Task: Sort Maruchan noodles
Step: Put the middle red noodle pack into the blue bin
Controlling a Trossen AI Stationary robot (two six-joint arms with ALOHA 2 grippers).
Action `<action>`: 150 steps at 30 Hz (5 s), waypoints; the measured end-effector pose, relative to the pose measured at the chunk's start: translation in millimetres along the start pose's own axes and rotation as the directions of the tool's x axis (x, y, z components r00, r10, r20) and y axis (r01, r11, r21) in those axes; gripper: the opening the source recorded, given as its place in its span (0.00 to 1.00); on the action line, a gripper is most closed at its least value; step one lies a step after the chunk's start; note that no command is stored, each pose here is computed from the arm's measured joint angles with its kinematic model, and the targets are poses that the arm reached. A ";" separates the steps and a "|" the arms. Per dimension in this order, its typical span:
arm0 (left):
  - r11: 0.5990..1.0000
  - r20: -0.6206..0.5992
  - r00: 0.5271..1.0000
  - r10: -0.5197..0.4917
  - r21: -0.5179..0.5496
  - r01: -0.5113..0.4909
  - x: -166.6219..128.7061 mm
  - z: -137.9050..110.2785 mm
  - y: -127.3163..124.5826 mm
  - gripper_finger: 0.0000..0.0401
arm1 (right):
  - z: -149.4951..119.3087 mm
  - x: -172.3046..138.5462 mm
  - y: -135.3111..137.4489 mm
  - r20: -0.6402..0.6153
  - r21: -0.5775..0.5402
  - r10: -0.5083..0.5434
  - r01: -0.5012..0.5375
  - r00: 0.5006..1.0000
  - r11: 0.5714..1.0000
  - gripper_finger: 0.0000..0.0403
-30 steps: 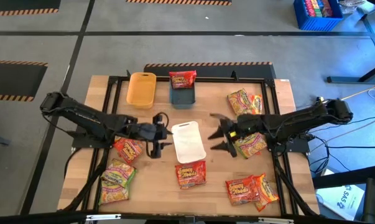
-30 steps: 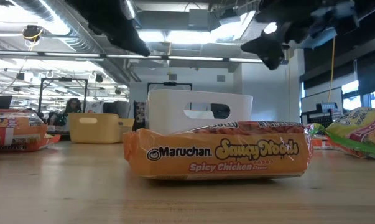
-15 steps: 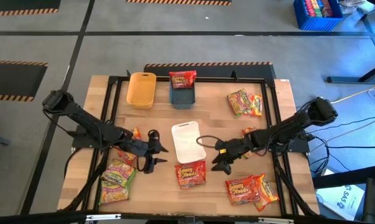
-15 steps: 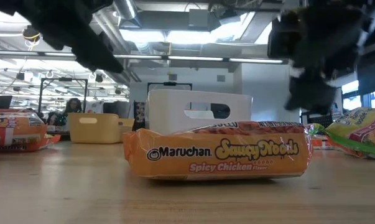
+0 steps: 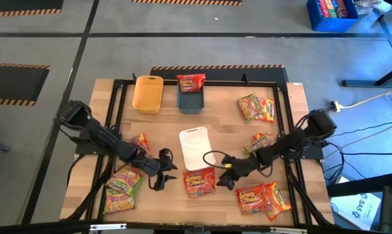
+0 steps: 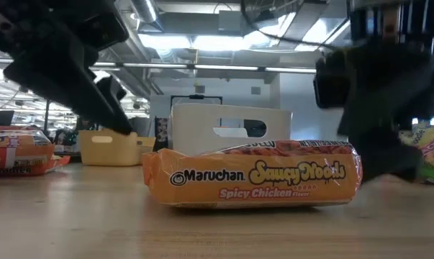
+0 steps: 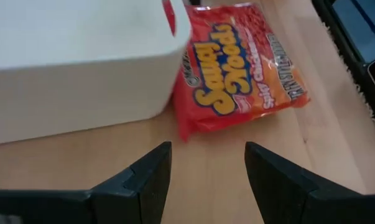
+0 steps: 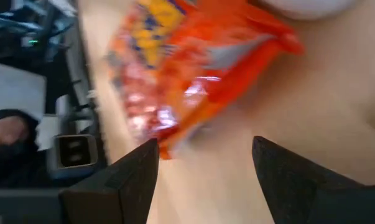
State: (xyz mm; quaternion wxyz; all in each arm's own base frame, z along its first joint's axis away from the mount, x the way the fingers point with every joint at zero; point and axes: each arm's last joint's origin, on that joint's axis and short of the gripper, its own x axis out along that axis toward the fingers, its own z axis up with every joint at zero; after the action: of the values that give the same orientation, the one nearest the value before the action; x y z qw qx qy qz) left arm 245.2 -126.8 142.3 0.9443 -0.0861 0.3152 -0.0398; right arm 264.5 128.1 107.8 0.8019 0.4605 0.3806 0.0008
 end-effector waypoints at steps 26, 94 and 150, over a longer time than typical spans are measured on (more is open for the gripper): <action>0.998 -0.003 1.000 0.010 -0.066 -0.010 53.2 -13.7 1.4 0.49 | 10.4 35.8 22.6 0.150 -0.048 0.027 -0.020 0.988 0.999 0.60; 0.984 0.295 0.945 0.144 0.057 -0.168 -79.5 135.9 52.7 0.75 | 135.8 -43.4 80.2 0.388 -0.770 0.141 0.236 0.911 0.593 0.31; 0.865 0.121 0.879 0.461 0.159 -0.476 -103.5 157.2 176.9 0.31 | 168.4 -142.9 52.7 0.466 -0.778 -0.082 0.452 0.881 0.437 0.77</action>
State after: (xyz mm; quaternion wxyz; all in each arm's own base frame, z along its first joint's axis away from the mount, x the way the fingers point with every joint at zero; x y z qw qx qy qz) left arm 261.0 82.0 293.7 0.9412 0.0790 0.2838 0.1653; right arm 284.4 -16.0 282.1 0.9663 -0.0855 0.2420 -0.0205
